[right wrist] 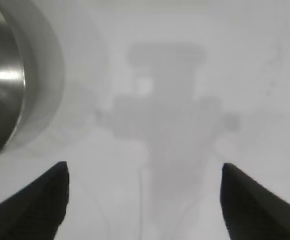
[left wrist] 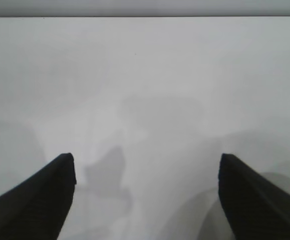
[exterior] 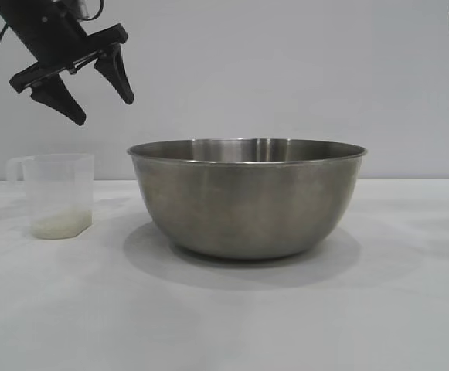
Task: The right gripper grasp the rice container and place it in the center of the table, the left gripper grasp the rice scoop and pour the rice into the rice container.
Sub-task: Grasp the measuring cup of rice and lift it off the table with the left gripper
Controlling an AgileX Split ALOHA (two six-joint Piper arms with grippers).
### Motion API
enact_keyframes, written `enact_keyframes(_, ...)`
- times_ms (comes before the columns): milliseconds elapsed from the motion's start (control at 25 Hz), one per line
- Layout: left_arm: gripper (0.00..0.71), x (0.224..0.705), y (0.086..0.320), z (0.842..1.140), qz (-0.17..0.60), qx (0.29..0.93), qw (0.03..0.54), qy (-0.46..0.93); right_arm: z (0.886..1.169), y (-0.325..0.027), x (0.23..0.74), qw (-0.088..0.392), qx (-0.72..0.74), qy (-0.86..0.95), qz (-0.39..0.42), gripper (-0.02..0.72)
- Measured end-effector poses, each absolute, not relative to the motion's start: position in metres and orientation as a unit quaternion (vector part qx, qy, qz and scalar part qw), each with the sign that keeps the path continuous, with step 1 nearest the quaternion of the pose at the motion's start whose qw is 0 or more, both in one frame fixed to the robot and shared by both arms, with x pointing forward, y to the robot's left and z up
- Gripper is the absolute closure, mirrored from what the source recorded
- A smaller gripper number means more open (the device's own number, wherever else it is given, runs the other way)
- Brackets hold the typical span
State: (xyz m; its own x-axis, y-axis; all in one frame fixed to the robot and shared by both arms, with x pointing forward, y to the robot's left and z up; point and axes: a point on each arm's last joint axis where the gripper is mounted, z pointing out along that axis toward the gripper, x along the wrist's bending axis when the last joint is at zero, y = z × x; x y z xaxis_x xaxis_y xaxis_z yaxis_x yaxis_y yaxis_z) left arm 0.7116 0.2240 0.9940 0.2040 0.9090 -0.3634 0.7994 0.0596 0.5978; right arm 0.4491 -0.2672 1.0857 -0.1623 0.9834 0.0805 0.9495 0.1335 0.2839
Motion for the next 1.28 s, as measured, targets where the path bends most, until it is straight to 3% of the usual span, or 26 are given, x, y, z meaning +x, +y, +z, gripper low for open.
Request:
enact_keyframes(160,0.192,0.712,0.224,0.994,0.073,0.682,0.37,0.626,1.075,-0.275,0.396,0.088,0.64,0.749,0.149,0.127)
enact_keyframes(560,0.192,0.71,0.223,0.993,0.067,0.685,0.367,0.626,1.062,-0.288,0.293,0.21,0.608,0.72,0.261,0.127)
enact_keyframes(840,0.192,0.71,0.223,0.993,0.064,0.687,0.365,0.625,1.045,-0.292,0.258,0.259,0.588,0.7,0.311,0.127)
enact_keyframes(1280,0.192,0.709,0.223,0.993,0.063,0.694,0.362,0.619,1.043,-0.295,0.229,0.319,0.559,0.669,0.373,0.127)
